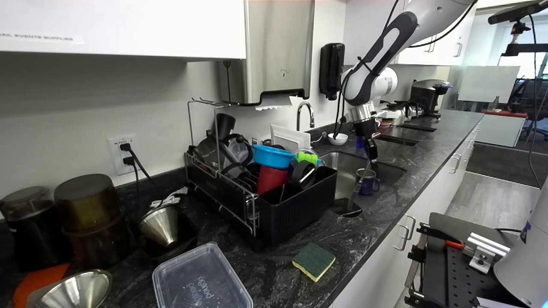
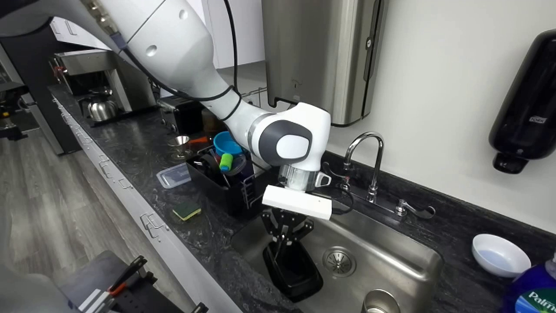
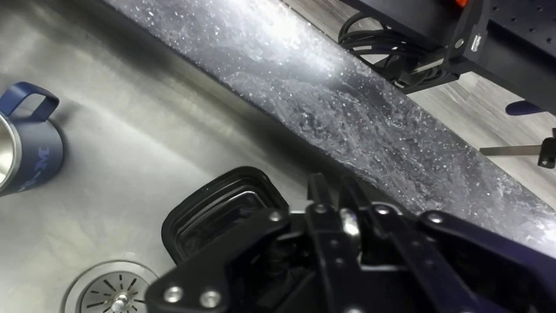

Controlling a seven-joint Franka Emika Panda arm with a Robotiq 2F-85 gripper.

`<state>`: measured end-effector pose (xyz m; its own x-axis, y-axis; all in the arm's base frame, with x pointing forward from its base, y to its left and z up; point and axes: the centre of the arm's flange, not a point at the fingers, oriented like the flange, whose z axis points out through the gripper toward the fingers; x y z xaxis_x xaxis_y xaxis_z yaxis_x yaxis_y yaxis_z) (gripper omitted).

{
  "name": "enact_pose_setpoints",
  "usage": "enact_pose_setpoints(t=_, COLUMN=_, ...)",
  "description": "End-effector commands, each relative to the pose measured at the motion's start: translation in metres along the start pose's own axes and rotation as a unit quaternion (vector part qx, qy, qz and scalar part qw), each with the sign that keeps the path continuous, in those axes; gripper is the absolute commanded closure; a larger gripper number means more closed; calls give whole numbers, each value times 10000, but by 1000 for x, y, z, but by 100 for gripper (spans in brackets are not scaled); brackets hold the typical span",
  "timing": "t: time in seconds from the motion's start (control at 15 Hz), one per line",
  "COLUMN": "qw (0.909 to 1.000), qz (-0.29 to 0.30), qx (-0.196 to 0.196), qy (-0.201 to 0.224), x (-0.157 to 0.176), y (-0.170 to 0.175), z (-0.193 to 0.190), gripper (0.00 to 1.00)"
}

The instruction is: Remove the knife from the dish rack and put it in the sink

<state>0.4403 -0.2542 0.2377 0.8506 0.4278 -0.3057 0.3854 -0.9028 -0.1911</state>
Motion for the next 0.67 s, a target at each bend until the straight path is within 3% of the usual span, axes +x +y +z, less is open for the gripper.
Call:
enact_pose_setpoints(t=0.0, qw=9994, qz=-47, qx=-74, qy=341, x=4, y=2, z=8, gripper=97)
enact_pose_setpoints(t=0.6, qw=9951, qz=-261, qx=-344, qy=891, x=10, y=6, z=37, gripper=97)
